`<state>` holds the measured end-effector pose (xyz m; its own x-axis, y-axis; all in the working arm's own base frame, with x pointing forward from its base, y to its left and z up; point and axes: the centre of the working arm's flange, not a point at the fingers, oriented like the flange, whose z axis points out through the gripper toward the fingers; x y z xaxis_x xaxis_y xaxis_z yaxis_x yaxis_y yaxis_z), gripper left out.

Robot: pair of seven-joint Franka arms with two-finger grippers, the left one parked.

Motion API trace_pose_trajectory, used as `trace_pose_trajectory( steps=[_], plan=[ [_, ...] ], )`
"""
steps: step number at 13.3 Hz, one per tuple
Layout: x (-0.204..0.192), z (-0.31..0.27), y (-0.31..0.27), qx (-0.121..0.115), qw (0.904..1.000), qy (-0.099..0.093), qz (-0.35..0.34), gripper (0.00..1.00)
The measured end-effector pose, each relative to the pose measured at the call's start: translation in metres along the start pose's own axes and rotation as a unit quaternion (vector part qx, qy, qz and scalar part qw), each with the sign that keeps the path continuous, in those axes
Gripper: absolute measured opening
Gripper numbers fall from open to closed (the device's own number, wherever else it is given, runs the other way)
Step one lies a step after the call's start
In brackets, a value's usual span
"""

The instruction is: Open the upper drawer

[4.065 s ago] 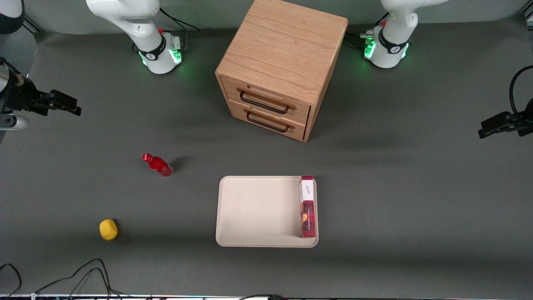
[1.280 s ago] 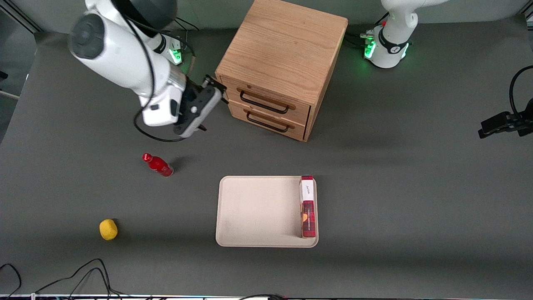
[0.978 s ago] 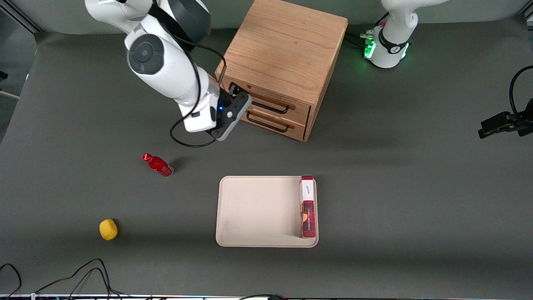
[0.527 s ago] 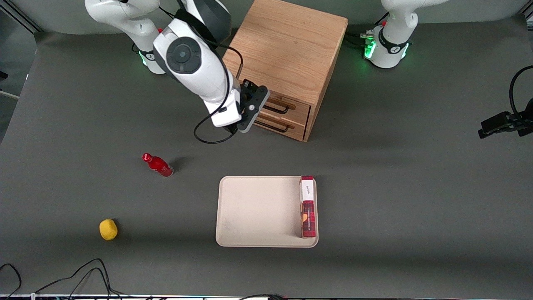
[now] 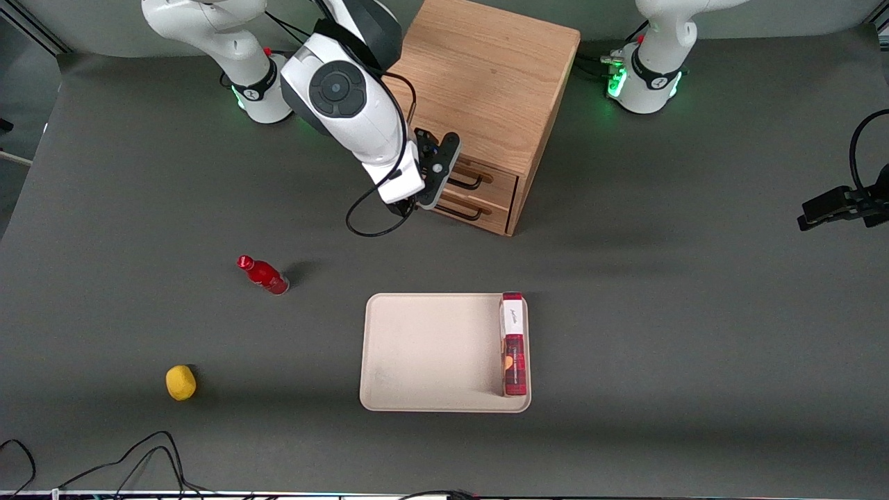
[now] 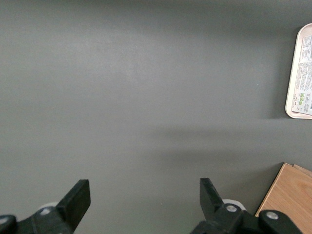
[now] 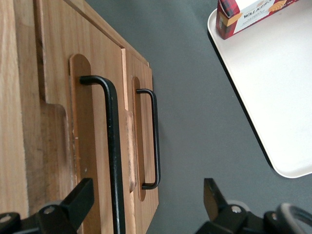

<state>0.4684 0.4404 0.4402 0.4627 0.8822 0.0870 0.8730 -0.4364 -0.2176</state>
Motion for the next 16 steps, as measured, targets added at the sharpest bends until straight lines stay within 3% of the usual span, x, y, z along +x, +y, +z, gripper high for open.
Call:
trace_pose_trajectory(
  steps=[16],
  plan=[
    [0.008, 0.033, 0.013, 0.009, 0.9997, 0.016, 0.019, 1.0]
  ],
)
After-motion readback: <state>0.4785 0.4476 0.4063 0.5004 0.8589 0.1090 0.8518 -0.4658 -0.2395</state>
